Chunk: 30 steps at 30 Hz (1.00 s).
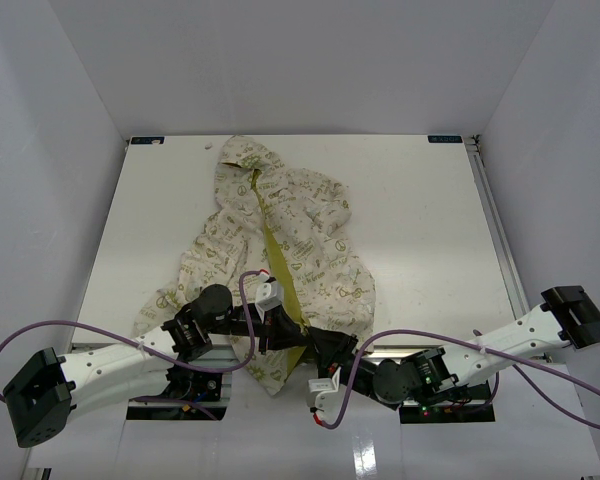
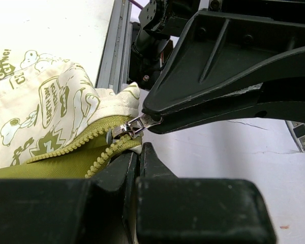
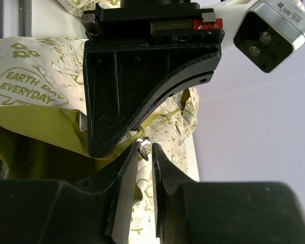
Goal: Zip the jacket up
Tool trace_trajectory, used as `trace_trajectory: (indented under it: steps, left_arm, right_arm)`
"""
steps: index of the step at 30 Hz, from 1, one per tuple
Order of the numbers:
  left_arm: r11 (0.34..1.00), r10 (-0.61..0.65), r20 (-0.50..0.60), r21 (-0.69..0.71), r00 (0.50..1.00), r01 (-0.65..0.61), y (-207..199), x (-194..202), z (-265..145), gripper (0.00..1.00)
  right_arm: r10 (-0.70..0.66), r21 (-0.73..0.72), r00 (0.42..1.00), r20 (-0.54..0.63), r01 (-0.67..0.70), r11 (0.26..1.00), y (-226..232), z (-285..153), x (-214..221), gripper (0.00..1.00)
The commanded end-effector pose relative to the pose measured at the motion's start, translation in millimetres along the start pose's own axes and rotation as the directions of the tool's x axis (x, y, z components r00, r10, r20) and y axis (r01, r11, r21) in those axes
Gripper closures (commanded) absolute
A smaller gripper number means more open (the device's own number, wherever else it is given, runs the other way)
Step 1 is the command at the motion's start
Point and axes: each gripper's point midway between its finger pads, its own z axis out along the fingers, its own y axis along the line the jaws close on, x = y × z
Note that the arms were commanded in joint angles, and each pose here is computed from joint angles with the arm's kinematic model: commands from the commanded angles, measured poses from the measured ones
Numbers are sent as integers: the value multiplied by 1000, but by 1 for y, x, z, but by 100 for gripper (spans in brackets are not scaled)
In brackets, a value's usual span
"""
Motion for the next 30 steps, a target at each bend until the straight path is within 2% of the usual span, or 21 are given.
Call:
trace_trajectory:
  steps: [1, 3, 5, 10, 19, 30]
  left_arm:
    - [999, 24, 24, 40, 999, -25, -9, -6, -1, 100]
    - [999, 25, 25, 41, 999, -26, -9, -6, -1, 100]
    - [999, 26, 27, 44, 999, -27, -10, -7, -1, 100]
    - [998, 26, 27, 49, 999, -27, -10, -7, -1, 100]
    - [998, 29, 28, 52, 999, -30, -11, -9, -1, 100]
    - [998, 27, 27, 54, 999, -29, -11, -8, -1, 100]
  right_arm:
    - [41, 47, 999, 12, -42, 998, -8, -1, -4, 81]
    - [44, 51, 999, 11, -44, 998, -10, -1, -3, 86]
    - [43, 49, 999, 11, -44, 998, -9, -1, -3, 87]
    - [52, 46, 999, 9, -52, 998, -8, 1, -3, 86]
    - [55, 30, 998, -10, -55, 998, 1, 3, 4, 79]
    - [73, 35, 997, -7, -73, 997, -2, 6, 5, 79]
